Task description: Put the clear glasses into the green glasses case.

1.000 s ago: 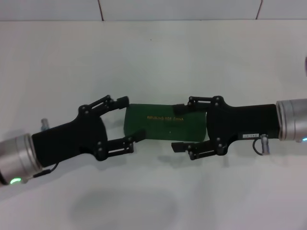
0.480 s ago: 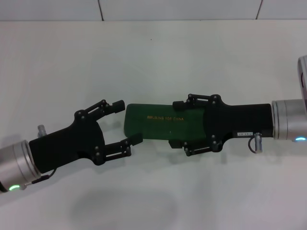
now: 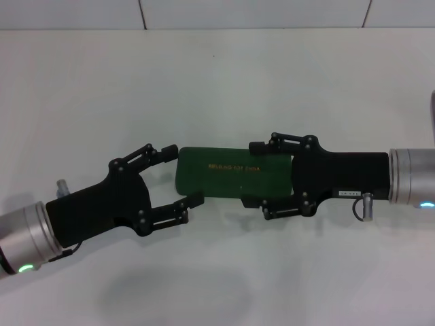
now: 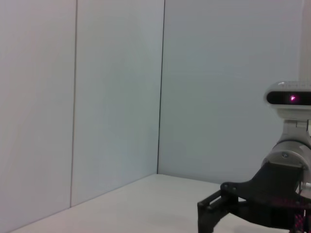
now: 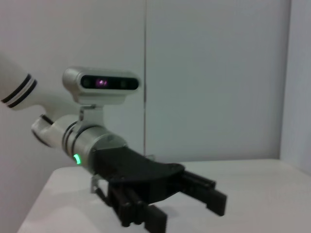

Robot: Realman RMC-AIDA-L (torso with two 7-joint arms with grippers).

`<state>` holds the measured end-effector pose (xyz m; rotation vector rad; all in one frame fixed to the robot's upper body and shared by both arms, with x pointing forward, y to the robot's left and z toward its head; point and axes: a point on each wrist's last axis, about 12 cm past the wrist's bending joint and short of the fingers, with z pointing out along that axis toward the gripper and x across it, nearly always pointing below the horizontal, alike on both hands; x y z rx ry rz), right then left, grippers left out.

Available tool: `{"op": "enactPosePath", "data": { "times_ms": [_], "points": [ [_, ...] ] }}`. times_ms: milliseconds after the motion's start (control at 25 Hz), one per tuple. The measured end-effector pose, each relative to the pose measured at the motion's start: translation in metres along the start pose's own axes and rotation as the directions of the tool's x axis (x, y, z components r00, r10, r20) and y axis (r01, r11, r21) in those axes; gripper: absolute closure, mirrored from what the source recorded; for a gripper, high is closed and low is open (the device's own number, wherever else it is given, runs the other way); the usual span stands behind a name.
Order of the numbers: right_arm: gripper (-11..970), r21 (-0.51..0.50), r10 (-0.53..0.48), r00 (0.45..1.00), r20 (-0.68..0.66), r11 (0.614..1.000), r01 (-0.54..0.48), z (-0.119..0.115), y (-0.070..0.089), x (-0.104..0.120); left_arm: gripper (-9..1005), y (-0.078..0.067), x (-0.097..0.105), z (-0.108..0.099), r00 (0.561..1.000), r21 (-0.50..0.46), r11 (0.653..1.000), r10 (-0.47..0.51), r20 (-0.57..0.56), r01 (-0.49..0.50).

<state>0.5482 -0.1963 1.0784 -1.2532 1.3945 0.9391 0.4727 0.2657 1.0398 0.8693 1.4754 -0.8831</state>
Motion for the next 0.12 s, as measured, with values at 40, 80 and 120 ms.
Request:
{"op": "enactPosePath", "data": {
  "times_ms": [40, 80, 120],
  "points": [
    [99, 0.009, -0.006, 1.0, 0.005, 1.0, 0.006, 0.0, -0.0001, 0.0005, 121, -0.0005, 0.0006, -0.0007, 1.0, -0.002, 1.0, -0.001, -0.001, 0.001],
    [99, 0.014, -0.01, 1.0, 0.006, 1.0, 0.01, 0.0, -0.0003, 0.001, 121, -0.0012, 0.0014, -0.0018, 1.0, -0.005, 1.0, -0.002, -0.002, 0.002],
    [99, 0.023, -0.017, 1.0, 0.005, 1.0, 0.017, 0.0003, -0.0013, 0.0012, 121, -0.0018, 0.0022, -0.0034, 1.0, -0.012, 1.0, -0.001, -0.001, 0.001]
  ]
}}
